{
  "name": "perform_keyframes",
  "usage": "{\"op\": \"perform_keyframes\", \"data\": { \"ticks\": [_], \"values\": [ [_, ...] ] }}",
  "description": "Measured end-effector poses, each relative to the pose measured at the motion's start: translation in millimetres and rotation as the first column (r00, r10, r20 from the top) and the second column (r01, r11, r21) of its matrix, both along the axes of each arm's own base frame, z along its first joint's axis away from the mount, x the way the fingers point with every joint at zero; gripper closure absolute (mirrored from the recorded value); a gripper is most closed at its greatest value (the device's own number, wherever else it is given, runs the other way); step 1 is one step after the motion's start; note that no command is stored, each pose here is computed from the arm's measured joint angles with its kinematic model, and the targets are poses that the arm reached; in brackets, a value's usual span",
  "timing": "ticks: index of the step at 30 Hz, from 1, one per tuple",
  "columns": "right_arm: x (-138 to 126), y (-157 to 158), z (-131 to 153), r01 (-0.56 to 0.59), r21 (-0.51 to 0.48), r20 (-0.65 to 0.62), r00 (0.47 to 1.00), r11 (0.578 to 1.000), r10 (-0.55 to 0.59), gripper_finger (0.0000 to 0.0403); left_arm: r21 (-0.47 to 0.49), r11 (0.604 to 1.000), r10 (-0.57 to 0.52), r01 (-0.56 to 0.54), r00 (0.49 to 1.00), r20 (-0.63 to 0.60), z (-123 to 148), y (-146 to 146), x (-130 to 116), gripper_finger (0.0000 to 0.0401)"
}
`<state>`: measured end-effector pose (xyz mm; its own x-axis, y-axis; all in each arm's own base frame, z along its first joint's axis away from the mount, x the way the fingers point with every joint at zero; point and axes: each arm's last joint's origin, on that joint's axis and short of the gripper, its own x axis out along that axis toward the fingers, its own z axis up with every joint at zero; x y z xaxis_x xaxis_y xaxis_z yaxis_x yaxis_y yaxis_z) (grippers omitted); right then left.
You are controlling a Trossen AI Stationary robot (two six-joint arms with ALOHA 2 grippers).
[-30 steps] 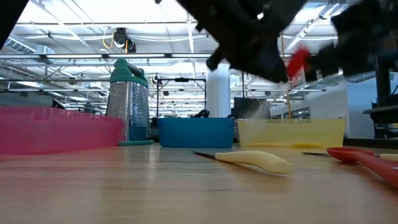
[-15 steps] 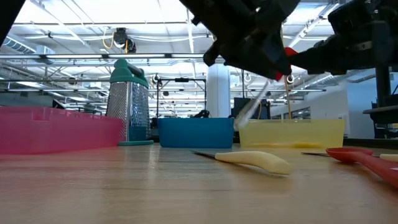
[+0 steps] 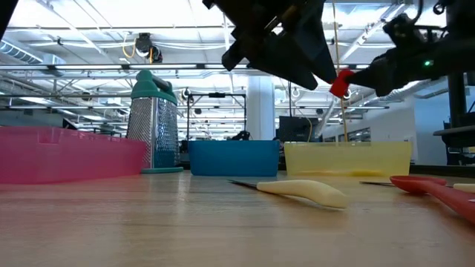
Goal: Pick & Place Kitchen Items
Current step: Put the red spatula into the yellow bin
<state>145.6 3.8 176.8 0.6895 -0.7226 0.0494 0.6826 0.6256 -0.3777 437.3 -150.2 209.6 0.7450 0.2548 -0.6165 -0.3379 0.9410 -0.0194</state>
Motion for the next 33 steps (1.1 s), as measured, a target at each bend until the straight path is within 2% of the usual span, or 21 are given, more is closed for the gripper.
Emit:
{"op": "perform_keyframes", "data": {
  "ticks": [3,7,9,13,17,20,25,28,33],
  "values": [
    [0,-9,-2,0.061,0.05,0.032,0.998,0.997,-0.062,0.0395,0.004,1.0,0.019,-0.019,1.0,0.008,0,1,0,0.0268],
    [2,-25,-11,0.044,0.166,0.068,0.996,0.985,-0.056,0.0399,0.005,1.0,0.019,-0.02,1.0,0.007,0,1,0,0.0267],
    [0,-34,-13,0.072,0.234,0.111,0.989,0.97,-0.1,0.0399,0.005,1.0,0.019,-0.02,1.0,0.006,0,1,0,0.0267],
    [-4,-50,-23,0.134,0.37,0.139,0.971,0.919,-0.197,0.0399,0.008,1.0,0.02,-0.02,1.0,-0.001,0,1,-1,0.0267],
    [-8,-64,-31,0.096,0.522,0.175,0.961,0.848,-0.216,0.0399,0.011,1.0,0.026,-0.026,1.0,-0.004,-1,1,-1,0.0267],
    [-13,-71,-40,0.102,0.604,0.144,0.961,0.79,-0.234,0.0397,0.015,1.0,0.026,-0.026,1.0,-0.005,-1,2,0,0.0267],
    [-21,-76,-52,0.207,0.67,0.058,0.943,0.713,-0.328,0.0384,0.018,0.999,0.026,-0.026,1.0,-0.005,-1,3,0,0.0267],
    [-23,-78,-54,0.231,0.676,0.041,0.936,0.7,-0.349,0.0374,0.02,1.0,0.025,-0.025,1.0,-0.007,-1,3,0,0.0267],
    [-24,-78,-55,0.252,0.666,0.007,0.939,0.702,-0.343,0.035,0.019,1.0,0.025,-0.024,1.0,-0.007,-1,3,0,0.0267]
  ]
}}
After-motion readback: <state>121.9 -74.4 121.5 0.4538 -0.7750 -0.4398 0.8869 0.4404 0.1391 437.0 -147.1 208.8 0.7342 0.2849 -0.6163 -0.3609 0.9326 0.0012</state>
